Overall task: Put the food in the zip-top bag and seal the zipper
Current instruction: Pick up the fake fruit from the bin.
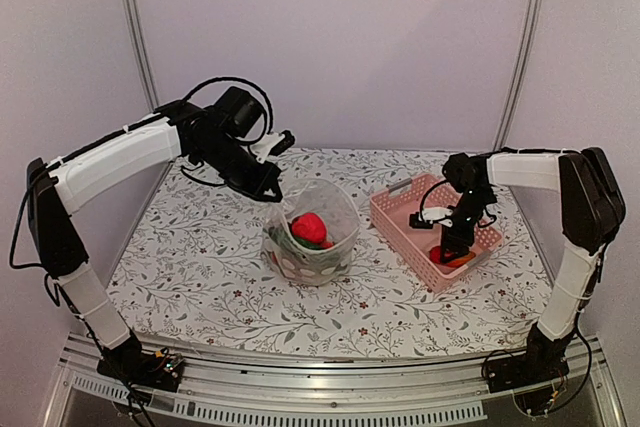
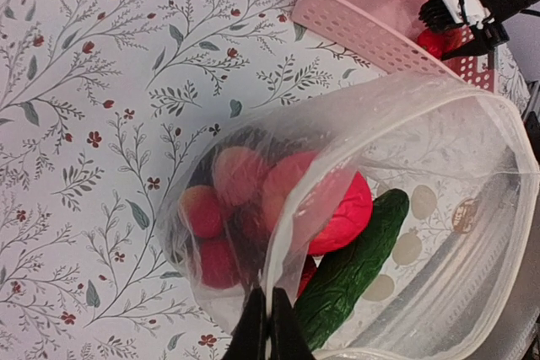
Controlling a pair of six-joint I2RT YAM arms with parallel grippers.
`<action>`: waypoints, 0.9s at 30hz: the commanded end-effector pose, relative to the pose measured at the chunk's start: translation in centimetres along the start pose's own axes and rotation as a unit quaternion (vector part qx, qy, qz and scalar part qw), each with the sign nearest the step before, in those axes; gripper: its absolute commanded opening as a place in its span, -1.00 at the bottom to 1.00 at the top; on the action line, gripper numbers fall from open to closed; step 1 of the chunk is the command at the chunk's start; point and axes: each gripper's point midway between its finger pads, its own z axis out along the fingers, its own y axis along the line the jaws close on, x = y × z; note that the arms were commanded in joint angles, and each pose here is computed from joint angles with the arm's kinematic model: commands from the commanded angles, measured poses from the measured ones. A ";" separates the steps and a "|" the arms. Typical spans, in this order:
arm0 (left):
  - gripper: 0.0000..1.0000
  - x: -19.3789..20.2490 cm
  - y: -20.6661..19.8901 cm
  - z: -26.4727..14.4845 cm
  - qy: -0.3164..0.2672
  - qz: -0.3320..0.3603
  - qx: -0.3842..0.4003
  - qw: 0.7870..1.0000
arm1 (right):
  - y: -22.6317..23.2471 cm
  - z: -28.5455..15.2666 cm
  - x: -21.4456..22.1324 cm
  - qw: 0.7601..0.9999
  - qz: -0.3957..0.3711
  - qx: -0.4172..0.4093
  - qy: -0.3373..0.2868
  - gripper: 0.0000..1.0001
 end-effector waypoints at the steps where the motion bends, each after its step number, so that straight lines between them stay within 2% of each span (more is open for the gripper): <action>1: -0.98 -0.1 0.2 -0.4 -0.009 0.003 0.002 1.000 | 0.6 1.2 2.0 0.999 0.015 -0.016 0.034 0.32; 6: -0.98 -0.1 0.2 -0.4 -0.009 0.003 0.002 1.000 | 0.2 1.0 2.2 0.999 0.020 -0.012 0.034 0.22; 14: -0.97 -0.2 0.2 -0.4 -0.010 0.002 0.002 1.000 | -1.0 -1.8 -0.2 1.000 0.028 0.005 -0.003 -0.15; 21: -0.98 -0.3 0.2 -0.5 -0.012 0.003 0.001 1.000 | -1.2 -7.9 -5.5 0.994 0.020 0.022 -0.102 -0.25; 27: -0.98 -0.4 0.2 -0.3 -0.011 0.002 0.000 1.000 | 1.8 -13.4 -11.6 0.981 -0.022 0.011 -0.191 -0.25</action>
